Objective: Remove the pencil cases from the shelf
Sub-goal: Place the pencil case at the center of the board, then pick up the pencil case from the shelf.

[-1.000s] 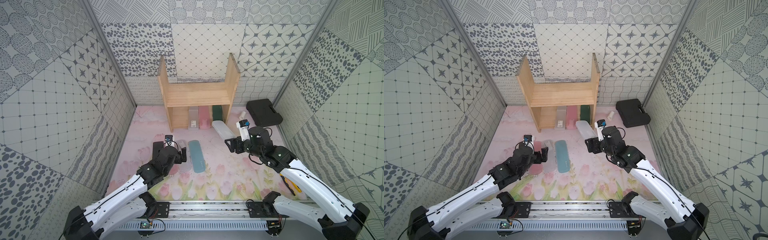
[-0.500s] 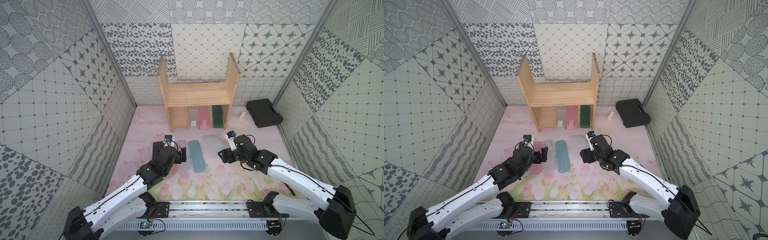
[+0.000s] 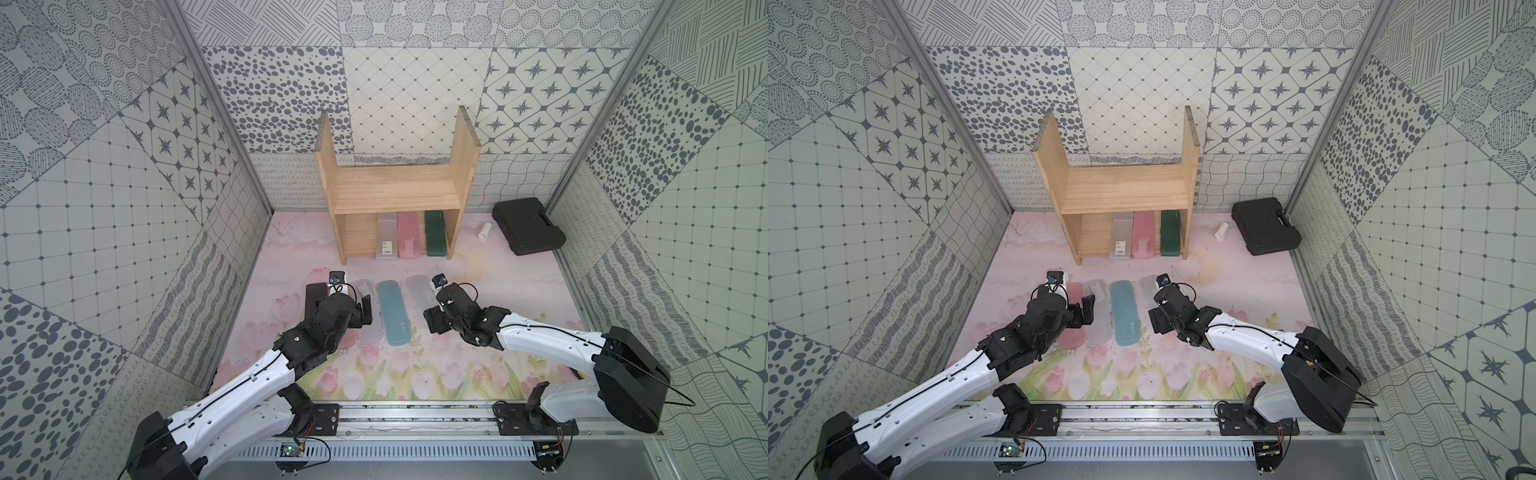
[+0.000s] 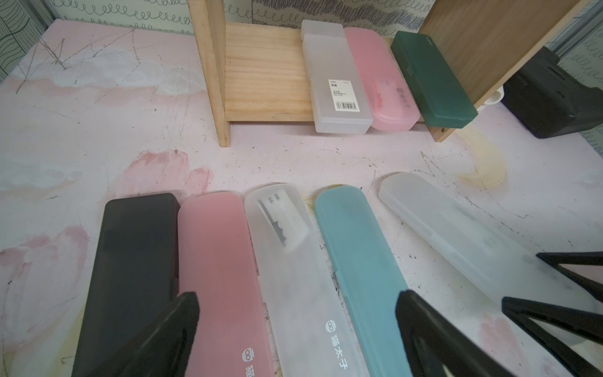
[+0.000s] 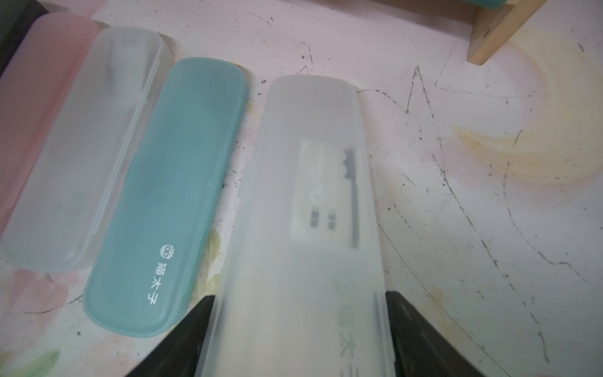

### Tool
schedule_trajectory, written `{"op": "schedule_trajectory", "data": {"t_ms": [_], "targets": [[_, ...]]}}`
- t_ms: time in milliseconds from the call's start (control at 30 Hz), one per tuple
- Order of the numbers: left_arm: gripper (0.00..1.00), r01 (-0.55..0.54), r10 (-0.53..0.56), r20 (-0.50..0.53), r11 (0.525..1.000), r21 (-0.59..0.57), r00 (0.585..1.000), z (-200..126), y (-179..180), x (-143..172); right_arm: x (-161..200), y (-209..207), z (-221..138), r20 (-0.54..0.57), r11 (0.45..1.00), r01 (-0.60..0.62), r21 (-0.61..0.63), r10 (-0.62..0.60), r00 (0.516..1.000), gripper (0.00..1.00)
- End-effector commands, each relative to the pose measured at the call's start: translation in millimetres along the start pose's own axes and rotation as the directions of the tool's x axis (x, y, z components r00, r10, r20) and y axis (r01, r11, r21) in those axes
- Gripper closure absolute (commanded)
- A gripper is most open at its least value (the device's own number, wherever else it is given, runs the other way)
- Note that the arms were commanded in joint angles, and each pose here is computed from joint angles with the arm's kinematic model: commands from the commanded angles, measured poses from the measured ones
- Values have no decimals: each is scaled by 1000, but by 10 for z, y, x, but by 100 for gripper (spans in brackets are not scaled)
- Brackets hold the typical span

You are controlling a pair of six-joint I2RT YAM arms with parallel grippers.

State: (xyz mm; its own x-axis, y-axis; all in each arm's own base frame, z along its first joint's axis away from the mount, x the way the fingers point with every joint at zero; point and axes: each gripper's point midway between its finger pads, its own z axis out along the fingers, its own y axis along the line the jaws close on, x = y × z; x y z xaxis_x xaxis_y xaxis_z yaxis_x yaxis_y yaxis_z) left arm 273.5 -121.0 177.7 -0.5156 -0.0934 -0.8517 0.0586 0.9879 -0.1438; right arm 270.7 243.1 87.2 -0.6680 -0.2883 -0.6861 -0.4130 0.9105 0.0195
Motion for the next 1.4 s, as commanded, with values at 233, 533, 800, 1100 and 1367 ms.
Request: {"op": "schedule_trajectory", "data": {"t_ms": [233, 533, 800, 1100, 1367], "targets": [[1, 2, -2, 33, 1000, -13, 999, 55, -9, -71, 129, 42, 255, 33, 997, 18, 77, -21, 999, 20], [1, 39, -39, 26, 999, 1, 999, 51, -36, -70, 297, 94, 388, -16, 998, 16, 67, -15, 1000, 17], [1, 84, -84, -6, 995, 51, 996, 118, -218, -139, 296, 278, 394, -39, 1000, -19, -23, 18, 999, 11], [1, 89, -85, -74, 994, 55, 994, 505, -529, -201, 56, 223, 53, -3, 990, -114, -87, 114, 993, 2], [1, 24, -29, -103, 999, -48, 994, 933, -657, -326, -239, -140, -362, 64, 987, -143, -69, 147, 987, 2]]}}
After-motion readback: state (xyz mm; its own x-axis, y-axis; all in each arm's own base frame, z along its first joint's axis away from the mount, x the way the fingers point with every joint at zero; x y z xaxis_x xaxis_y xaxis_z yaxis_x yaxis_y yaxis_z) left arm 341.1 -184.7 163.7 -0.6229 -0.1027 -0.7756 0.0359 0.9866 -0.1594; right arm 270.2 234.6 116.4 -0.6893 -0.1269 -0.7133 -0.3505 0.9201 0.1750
